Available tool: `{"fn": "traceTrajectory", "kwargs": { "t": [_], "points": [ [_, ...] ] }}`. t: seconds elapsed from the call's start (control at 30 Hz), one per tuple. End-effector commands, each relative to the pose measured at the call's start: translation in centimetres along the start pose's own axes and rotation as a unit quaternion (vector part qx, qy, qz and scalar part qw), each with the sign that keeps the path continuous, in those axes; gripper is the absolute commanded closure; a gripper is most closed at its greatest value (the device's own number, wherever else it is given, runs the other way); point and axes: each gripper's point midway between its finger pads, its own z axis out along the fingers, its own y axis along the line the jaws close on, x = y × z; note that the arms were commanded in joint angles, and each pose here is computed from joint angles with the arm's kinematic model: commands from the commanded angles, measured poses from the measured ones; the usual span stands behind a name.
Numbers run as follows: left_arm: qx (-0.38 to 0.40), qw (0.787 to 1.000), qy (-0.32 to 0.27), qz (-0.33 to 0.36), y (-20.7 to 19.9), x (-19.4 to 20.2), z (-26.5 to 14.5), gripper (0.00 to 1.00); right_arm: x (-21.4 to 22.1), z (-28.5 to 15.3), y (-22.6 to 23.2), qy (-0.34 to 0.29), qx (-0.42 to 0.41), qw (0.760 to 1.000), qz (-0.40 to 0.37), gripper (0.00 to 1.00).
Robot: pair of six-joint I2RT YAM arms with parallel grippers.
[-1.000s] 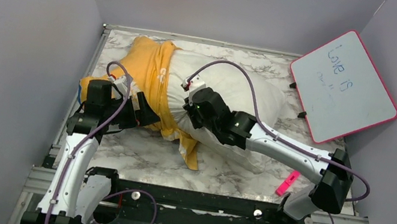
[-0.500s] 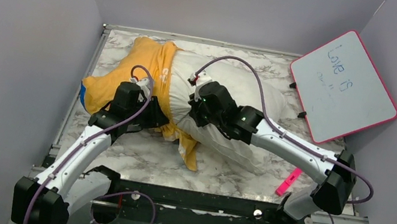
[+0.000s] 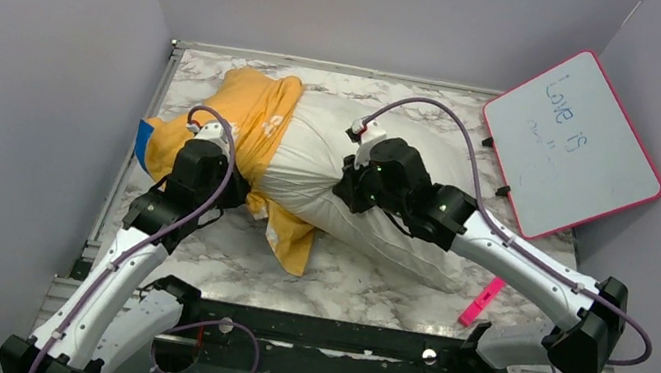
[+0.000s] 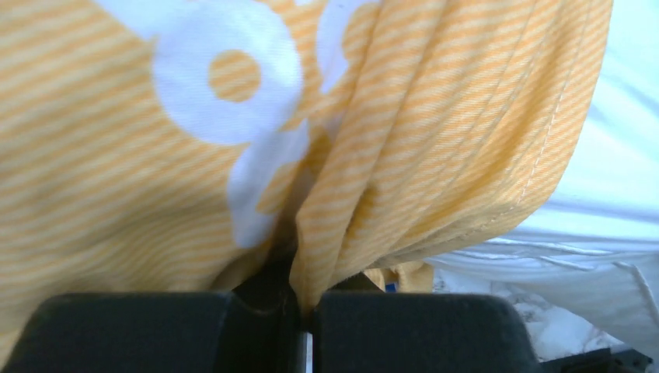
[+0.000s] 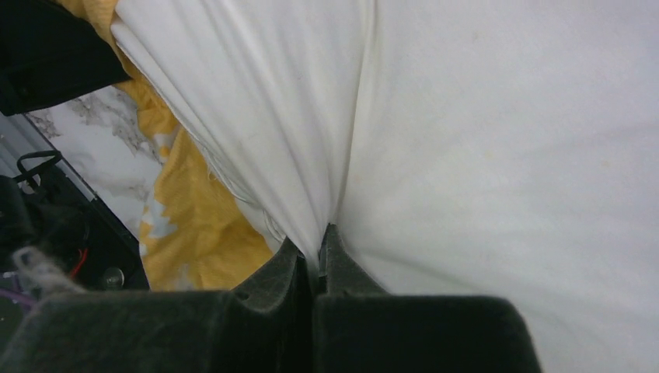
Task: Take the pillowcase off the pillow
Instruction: Remove the pillow from the pillowcase.
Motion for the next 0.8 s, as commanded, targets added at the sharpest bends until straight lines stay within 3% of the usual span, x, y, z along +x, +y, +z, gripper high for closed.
{"fn": "traceTrajectory", "kwargs": {
  "t": [0.0, 0.07, 0.23, 0.43, 0.6, 0.77],
  "points": [
    [-0.123, 0.987, -0.101, 0.016, 4.3, -4.6, -2.7, 1.00, 0.2, -2.4, 0.2, -0.004, -0.032, 0.999, 0.003, 0.99],
    [-0.064, 0.994, -0.087, 0.029, 2.1, -4.5, -2.2, 1.00, 0.6, -2.5, 1.6, -0.005, -0.078, 0.997, -0.008, 0.96],
    [0.104, 0.993, -0.026, 0.047, -4.3, -3.3, -1.4, 1.00, 0.1, -3.4, 4.1, -0.024, -0.159, 0.986, -0.044, 0.63],
    [0.149, 0.988, 0.004, 0.049, -6.0, -2.6, -1.6, 1.00, -1.7, -4.5, 6.3, -0.075, -0.204, 0.969, -0.119, 0.26],
    [0.149, 0.988, 0.000, 0.044, -6.2, -3.0, -1.9, 1.00, -2.4, -3.0, 7.7, -0.111, -0.162, 0.950, -0.242, 0.24],
    [0.143, 0.989, -0.004, 0.041, -6.1, -3.2, -2.2, 1.00, -1.3, 2.4, 2.8, -0.120, 0.017, 0.933, -0.339, 0.24]
  ]
}}
